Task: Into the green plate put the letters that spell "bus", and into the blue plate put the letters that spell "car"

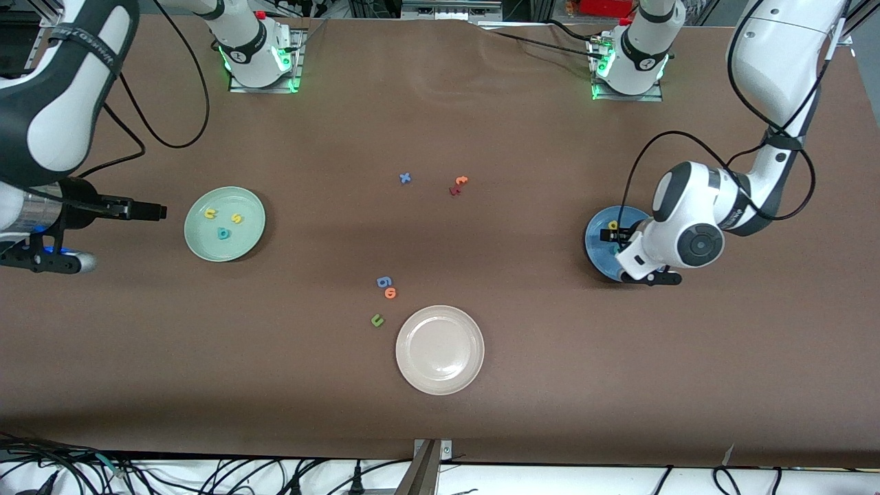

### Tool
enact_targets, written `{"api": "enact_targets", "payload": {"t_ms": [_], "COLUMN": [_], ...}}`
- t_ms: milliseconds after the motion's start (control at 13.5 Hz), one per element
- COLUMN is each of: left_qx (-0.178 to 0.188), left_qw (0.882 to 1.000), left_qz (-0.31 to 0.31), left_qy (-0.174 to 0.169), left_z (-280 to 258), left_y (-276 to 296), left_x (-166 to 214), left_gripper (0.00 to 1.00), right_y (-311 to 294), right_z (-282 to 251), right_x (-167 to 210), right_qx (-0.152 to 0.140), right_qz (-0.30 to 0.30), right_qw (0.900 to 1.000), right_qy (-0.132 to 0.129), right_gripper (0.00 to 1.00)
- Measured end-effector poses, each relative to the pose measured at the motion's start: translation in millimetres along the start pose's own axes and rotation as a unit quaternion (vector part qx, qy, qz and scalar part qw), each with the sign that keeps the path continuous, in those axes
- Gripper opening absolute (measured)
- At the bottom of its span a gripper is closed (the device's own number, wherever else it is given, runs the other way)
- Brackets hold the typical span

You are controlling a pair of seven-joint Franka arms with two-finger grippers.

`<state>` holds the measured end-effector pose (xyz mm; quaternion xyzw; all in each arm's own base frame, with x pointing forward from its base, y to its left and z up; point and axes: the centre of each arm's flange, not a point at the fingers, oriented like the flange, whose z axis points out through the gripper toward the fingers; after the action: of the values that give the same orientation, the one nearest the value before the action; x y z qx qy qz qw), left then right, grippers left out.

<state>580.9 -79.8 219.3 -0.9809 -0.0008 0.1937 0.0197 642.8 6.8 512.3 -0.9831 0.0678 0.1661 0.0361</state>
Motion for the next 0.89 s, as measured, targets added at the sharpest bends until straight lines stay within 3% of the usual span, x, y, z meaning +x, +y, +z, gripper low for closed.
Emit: {"api": "enact_targets", "payload": {"t_ms": [296, 666, 888], "left_qx": [-0.002, 0.004, 0.002], "left_qw": [1.0, 0.999, 0.998], "left_qz": [-0.026, -0.053, -0.057], "left_qy": [-0.006, 0.005, 0.003], "left_z": [-42, -103, -103], "left_y": [-31, -59, -62], "left_x": [2, -7, -8], "left_gripper": [1.0, 1.0, 1.0], "right_y": [20, 37, 33], "right_z": [-3, 0, -19], "right_x": [13, 23, 12], "right_qx": [0.023, 0.014, -0.013], "right_qz": [-0.002, -0.016, -0.04], "right_qw": [1.0, 0.999, 0.999], "right_qy": [-0.02, -0.042, -0.02], "right_gripper": [0.98, 0.96, 0.96]}}
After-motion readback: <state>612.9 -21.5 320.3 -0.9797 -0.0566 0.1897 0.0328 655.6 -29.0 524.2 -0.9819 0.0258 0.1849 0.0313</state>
